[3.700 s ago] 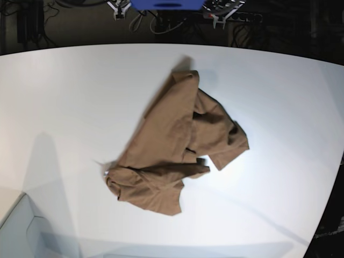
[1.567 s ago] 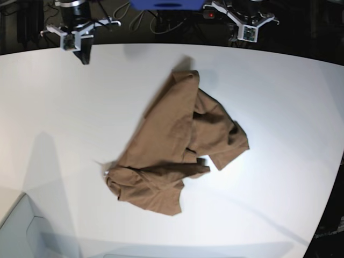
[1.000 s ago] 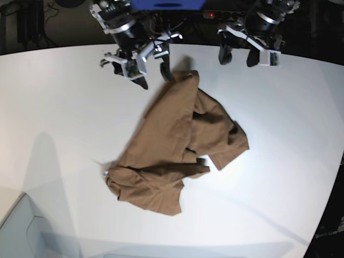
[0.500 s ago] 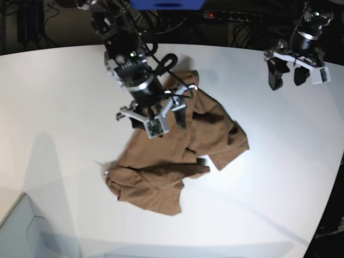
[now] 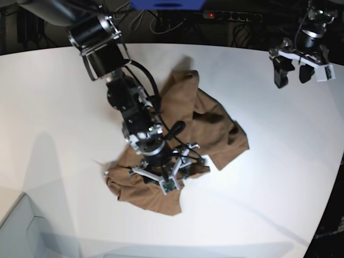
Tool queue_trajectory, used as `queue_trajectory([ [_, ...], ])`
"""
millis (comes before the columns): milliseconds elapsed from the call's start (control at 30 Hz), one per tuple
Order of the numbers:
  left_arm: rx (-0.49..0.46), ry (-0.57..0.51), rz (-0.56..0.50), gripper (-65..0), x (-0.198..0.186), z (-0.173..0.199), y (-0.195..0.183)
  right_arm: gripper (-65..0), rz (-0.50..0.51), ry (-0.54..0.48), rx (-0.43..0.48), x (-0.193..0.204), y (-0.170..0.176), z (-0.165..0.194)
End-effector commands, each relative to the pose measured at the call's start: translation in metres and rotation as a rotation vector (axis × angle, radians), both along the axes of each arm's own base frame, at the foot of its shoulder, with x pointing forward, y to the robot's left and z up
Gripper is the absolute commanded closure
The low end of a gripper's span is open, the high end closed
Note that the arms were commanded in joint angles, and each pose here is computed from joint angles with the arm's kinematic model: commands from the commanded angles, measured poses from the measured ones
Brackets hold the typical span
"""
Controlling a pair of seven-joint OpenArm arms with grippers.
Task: Layout the t-shirt on the table in an organized manner, then fold the t-shirt properly
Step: 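Lower the right gripper onto the brown t-shirt and pinch a fold, then drag the pinched shirt fabric away from the pile with the right gripper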
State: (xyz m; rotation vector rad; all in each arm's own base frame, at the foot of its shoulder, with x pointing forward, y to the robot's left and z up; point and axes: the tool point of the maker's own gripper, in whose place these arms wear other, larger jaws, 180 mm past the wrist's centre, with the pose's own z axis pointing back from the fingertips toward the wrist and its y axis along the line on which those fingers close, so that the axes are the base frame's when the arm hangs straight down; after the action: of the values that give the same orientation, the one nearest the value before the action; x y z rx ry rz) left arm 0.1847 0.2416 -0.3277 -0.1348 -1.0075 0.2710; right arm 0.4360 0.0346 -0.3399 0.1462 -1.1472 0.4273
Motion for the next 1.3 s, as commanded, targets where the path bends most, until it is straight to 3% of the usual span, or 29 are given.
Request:
queue_trajectory([
  [0, 0.011, -0.029, -0.003, -45.8, 0.002, 0.009, 0.002, -35.1, 0.000, -0.064, 0.016, 0.016, 0.003, 0.019],
  [200, 0.013, -0.037, -0.003, -45.8, 0.004, 0.010, 0.002, -35.1, -0.074, -0.034, 0.015, 0.036, -0.025, -0.004],
  [467, 0.014, -0.054, -0.005, -45.8, 0.009, 0.013, 0.002, -33.5, -0.103, 0.009, 0.015, 0.041, -0.032, -0.019],
  [533, 0.012, -0.067, -0.006, -45.8, 0.014, 0.015, 0.002, -26.8, -0.101, 0.008, 0.018, 0.041, -0.031, -0.019],
  [667, 0.012, -0.075, -0.005, -45.8, 0.015, 0.017, 0.002, 0.0, -0.100, -0.051, 0.050, 0.037, -0.029, 0.002],
  [833, 0.012, -0.116, -0.007, -45.8, 0.028, 0.026, 0.001, 0.0, -0.153, -0.198, 0.134, 0.025, -0.050, 0.057],
  [1000, 0.012, -0.160, -0.006, -46.0, 0.040, 0.035, 0.001, 0.0, -0.288, -0.351, 0.220, -0.007, -0.103, 0.112],
  [1267, 0.008, -0.266, -0.005, -46.1, 0.071, 0.061, 0.000, 0.0, -0.510, -0.459, 0.194, -0.073, -0.195, 0.141],
])
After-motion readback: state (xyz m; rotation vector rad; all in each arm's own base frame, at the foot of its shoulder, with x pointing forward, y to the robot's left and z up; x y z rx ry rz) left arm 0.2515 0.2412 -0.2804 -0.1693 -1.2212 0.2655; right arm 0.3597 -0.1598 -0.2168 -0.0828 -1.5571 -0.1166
